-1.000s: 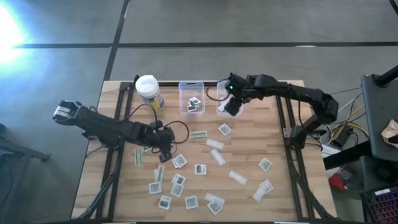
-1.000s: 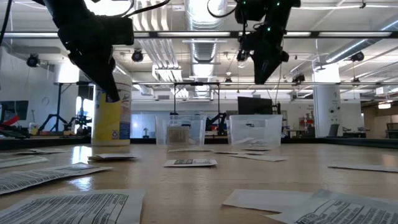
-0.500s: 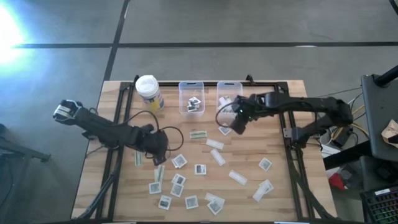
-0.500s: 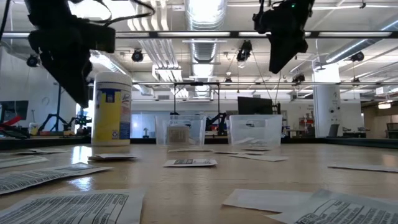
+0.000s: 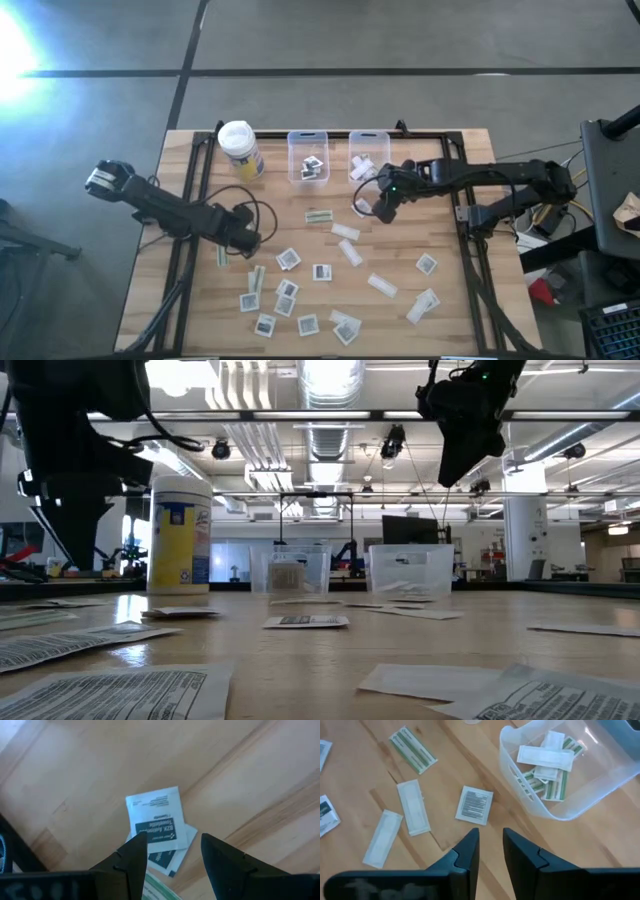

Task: Pick & Place First Aid Supplies
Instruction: Put the towelette pack into the left transparent bin

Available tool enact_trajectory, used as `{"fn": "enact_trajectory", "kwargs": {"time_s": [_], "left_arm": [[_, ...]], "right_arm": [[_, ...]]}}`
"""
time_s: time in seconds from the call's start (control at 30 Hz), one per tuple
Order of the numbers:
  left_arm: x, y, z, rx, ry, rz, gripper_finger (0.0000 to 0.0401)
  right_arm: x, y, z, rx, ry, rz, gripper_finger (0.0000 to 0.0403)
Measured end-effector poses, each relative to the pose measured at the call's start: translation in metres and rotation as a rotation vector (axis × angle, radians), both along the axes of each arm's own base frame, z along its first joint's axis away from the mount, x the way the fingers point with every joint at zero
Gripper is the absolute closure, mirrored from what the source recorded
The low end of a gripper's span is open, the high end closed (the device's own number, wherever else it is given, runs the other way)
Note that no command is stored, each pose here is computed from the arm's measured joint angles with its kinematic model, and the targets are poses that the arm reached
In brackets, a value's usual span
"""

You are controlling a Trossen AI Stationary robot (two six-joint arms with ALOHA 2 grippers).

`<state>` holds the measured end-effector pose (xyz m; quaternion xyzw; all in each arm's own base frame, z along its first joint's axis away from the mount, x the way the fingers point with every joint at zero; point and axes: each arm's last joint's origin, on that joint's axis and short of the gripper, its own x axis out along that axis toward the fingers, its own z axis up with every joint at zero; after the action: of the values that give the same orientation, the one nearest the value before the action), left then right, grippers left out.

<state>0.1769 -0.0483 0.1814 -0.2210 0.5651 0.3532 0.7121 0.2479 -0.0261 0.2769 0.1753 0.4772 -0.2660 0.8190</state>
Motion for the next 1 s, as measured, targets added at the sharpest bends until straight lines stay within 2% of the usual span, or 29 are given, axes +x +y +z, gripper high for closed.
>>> {"fn": "enact_trajectory", "kwargs": {"time_s": [0.27, 0.63, 1.0], "left_arm": [[-0.001, 0.001, -0.009, 0.024, -0.002, -0.024, 0.0222], [0.000, 0.006, -0.022, 0.105, -0.058, -0.025, 0.0222], [0.000, 0.010, -0.038, 0.110, -0.076, -0.036, 0.0222]], "right_arm": [[0.003, 0.000, -0.003, -0.002, -0.010, 0.002, 0.0315], [0.010, -0.001, 0.016, -0.010, -0.090, 0.005, 0.0327], [0.013, -0.001, 0.022, -0.015, -0.127, 0.009, 0.0332]]}}
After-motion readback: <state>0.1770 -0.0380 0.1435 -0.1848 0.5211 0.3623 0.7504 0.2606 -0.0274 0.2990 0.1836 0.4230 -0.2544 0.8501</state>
